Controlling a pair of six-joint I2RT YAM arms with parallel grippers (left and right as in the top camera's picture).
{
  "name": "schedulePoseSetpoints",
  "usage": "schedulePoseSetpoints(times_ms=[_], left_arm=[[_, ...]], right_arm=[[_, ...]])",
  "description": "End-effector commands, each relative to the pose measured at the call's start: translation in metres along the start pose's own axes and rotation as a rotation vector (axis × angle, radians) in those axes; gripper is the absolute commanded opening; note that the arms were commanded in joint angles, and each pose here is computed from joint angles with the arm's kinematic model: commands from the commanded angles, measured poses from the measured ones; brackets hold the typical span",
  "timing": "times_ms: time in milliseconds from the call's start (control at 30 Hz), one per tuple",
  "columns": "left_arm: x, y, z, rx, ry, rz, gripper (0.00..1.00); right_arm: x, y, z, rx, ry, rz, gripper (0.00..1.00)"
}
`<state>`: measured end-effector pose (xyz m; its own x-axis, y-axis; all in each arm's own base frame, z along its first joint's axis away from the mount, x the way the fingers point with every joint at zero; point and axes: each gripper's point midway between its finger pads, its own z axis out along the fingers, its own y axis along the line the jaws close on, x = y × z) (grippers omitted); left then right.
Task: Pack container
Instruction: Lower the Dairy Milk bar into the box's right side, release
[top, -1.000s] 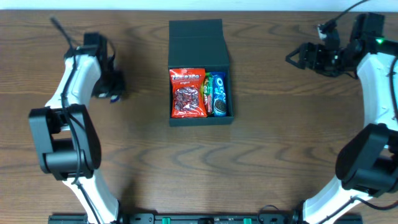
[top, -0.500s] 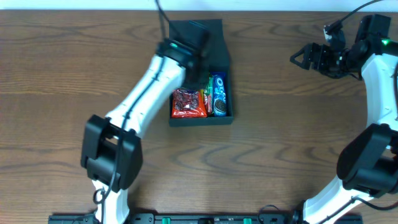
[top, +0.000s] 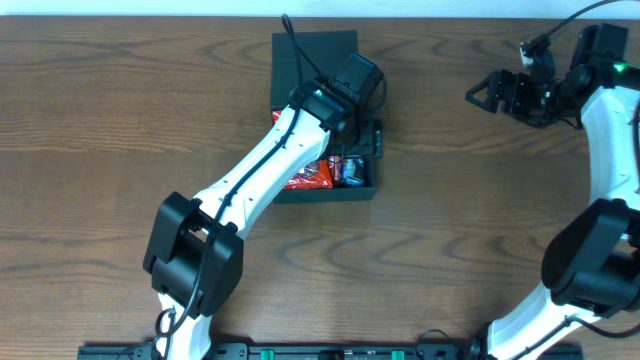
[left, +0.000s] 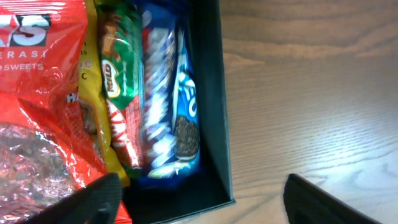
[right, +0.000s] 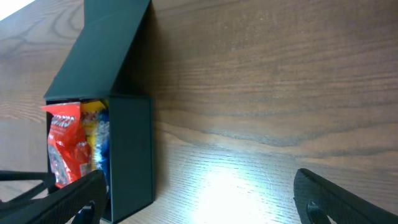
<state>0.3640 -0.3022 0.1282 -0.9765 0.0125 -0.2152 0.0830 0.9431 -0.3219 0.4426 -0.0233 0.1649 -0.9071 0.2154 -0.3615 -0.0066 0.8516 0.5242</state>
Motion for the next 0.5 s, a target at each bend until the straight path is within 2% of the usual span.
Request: schedulePoseSetpoints(times_ms=[0,33,67,133,200,233,267,300,333,367,467], left_arm=[[-0.008,-0.003,-0.002,0.014,-0.022,-0.009,0.88],[-0.012,-0.005,-0.003,0.024,-0.038,0.01,0.98],[-0.017,-0.008,-0.006,0.041,-0.051,0.02,0.95],[-0.03,-0.019,-0.015,0.123,-0.073,0.062,0.95],[-0.044,-0.027,-0.028,0.212,-0.092,0.098,0.95],[-0.052,-0.025,-0.035,0.228,-0.106,0.089,0.95],[-0.061,-0.02,-0.042,0.241,-0.124,0.083,0.96],[-0.072,-0.013,-0.052,0.255,-0.147,0.086,0.69],[-0.087,0.0,-0.063,0.265,-0.181,0.08,0.15],[-0.096,0.01,-0.069,0.263,-0.2,0.067,0.06],[-0.13,0.061,-0.088,0.234,-0.279,-0.026,0.06]], right_arm=[[-0.001,0.0,-0.001,-0.003,-0.003,0.011,0.95],[-0.001,0.0,-0.001,-0.003,-0.003,0.01,0.95],[-0.001,0.0,-0.001,-0.003,-0.003,0.004,0.95],[-0.001,0.0,-0.001,-0.003,-0.004,-0.001,0.93],[-0.002,0.001,0.0,-0.005,-0.004,-0.006,0.88],[-0.002,0.003,0.001,-0.006,-0.003,-0.01,0.8],[-0.001,0.005,0.002,-0.008,-0.001,-0.014,0.64],[-0.001,0.008,0.004,-0.011,0.002,-0.023,0.38],[-0.001,0.013,0.007,-0.016,0.005,-0.035,0.01],[-0.002,0.017,0.01,-0.02,0.005,-0.05,0.01],[-0.002,0.034,0.024,-0.039,0.009,-0.117,0.01]])
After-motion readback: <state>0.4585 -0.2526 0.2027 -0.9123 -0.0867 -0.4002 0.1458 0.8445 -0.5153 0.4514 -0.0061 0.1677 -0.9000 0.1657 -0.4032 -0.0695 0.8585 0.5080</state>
